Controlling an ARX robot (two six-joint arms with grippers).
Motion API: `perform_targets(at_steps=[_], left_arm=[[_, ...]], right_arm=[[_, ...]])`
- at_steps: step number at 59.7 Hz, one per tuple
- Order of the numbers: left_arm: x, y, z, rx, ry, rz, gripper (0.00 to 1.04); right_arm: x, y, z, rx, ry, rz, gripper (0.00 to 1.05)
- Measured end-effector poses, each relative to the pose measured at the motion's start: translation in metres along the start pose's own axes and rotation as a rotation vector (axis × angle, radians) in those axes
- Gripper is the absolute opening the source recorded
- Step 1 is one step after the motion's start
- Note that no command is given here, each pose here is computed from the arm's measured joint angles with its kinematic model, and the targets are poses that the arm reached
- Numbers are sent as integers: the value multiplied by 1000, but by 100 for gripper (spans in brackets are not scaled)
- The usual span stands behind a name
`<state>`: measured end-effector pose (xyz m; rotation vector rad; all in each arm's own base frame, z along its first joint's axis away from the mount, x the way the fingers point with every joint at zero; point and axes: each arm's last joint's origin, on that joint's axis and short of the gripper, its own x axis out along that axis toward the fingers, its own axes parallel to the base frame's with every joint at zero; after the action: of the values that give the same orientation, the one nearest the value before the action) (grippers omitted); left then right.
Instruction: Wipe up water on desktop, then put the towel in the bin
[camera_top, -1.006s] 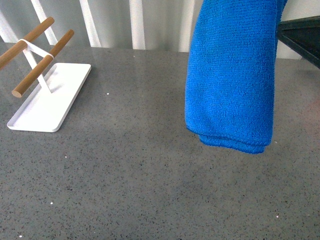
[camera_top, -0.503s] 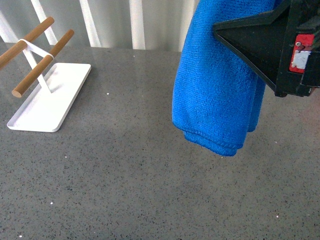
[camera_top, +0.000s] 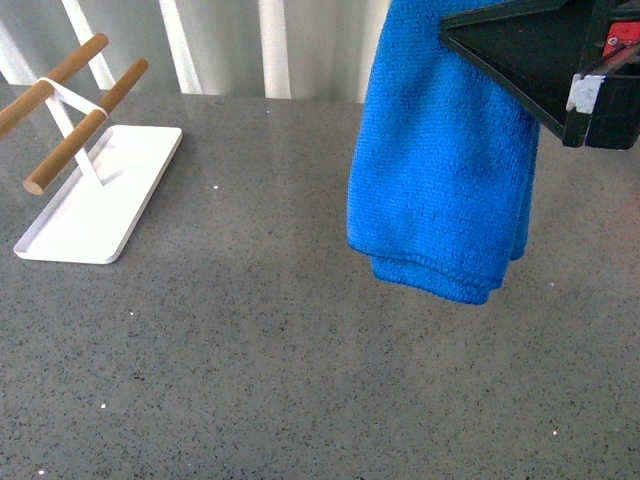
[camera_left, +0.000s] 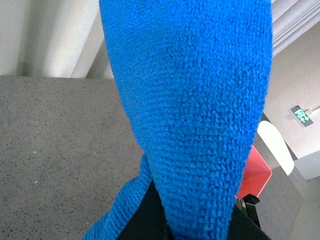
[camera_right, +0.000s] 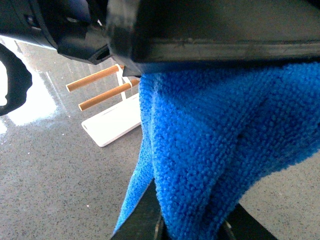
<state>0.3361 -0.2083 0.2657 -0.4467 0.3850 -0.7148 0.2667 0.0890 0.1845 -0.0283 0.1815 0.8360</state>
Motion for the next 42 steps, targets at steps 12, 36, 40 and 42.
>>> perform_targets(at_steps=[12, 36, 40, 42], left_arm=[[-1, 4, 1, -4, 2, 16, 6], [-5, 18, 0, -20, 11, 66, 31], [-6, 23, 2, -28, 8, 74, 40], [-8, 26, 3, -31, 5, 82, 45]], right_arm=[[-6, -3, 5, -1, -7, -13, 4], [-20, -19, 16, 3, -23, -57, 4], [-21, -21, 18, 3, -29, -66, 4], [-22, -22, 20, 2, -33, -70, 4]])
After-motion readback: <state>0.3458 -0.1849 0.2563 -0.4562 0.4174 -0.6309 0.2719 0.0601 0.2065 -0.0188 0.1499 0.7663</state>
